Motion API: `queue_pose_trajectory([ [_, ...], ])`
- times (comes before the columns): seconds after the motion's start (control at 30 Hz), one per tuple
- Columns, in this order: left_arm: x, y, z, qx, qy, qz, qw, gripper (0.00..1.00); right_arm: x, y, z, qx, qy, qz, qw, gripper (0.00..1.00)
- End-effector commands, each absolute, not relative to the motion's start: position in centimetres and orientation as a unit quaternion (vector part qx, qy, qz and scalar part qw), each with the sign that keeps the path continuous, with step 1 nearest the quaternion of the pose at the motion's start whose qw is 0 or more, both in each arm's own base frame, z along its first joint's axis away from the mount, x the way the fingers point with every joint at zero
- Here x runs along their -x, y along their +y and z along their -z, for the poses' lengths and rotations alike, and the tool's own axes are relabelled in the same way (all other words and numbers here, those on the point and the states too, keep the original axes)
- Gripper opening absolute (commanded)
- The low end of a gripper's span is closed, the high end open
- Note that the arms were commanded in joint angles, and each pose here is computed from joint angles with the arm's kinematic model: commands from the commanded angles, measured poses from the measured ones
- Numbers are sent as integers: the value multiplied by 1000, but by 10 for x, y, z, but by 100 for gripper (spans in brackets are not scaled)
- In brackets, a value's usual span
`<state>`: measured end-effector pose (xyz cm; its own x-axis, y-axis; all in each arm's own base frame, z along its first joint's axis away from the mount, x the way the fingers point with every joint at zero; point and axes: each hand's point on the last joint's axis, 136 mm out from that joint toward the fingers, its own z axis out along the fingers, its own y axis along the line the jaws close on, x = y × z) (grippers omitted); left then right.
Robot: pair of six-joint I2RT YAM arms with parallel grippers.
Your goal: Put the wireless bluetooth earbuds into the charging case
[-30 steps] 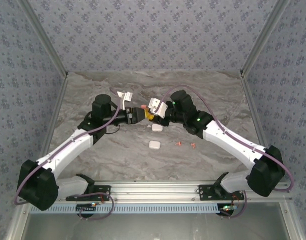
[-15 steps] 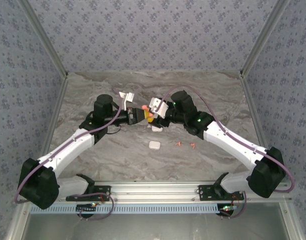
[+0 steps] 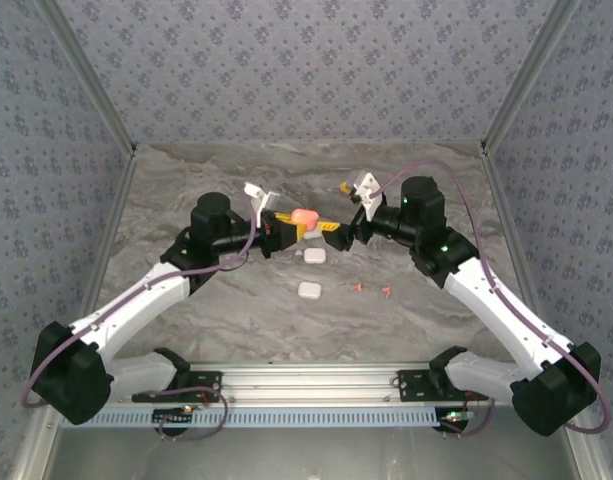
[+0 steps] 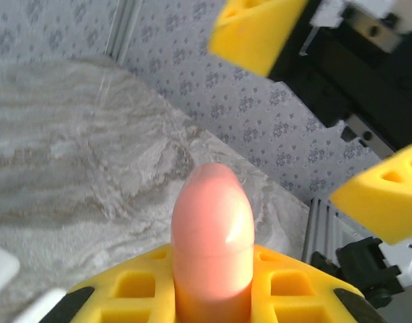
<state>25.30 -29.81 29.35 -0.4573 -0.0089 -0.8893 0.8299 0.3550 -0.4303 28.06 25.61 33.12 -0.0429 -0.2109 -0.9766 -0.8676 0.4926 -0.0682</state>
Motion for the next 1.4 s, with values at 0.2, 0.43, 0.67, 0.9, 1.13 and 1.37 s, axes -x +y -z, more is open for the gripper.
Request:
queue_pose_trajectory([
  [0.2,-241,-308,-325,-374,628,449,514,1,-286,254,-331,371,681,-313,548,100],
  [0.43,-238,-312,-326,-378,623,455,513,1,-298,253,-323,361,701,-295,540,97],
  [0.67,-236,-314,-328,-383,618,459,512,1,-310,250,-327,346,707,-288,546,97],
  [0.9,-236,-314,-324,-384,620,456,510,0,-326,243,-330,326,716,-290,545,97],
  [1.13,-237,-314,-320,-384,625,450,509,0,-328,239,-338,315,713,-309,544,97],
  [1.37,-240,-307,-307,-378,640,432,512,0,-316,199,-348,267,727,-291,561,100],
])
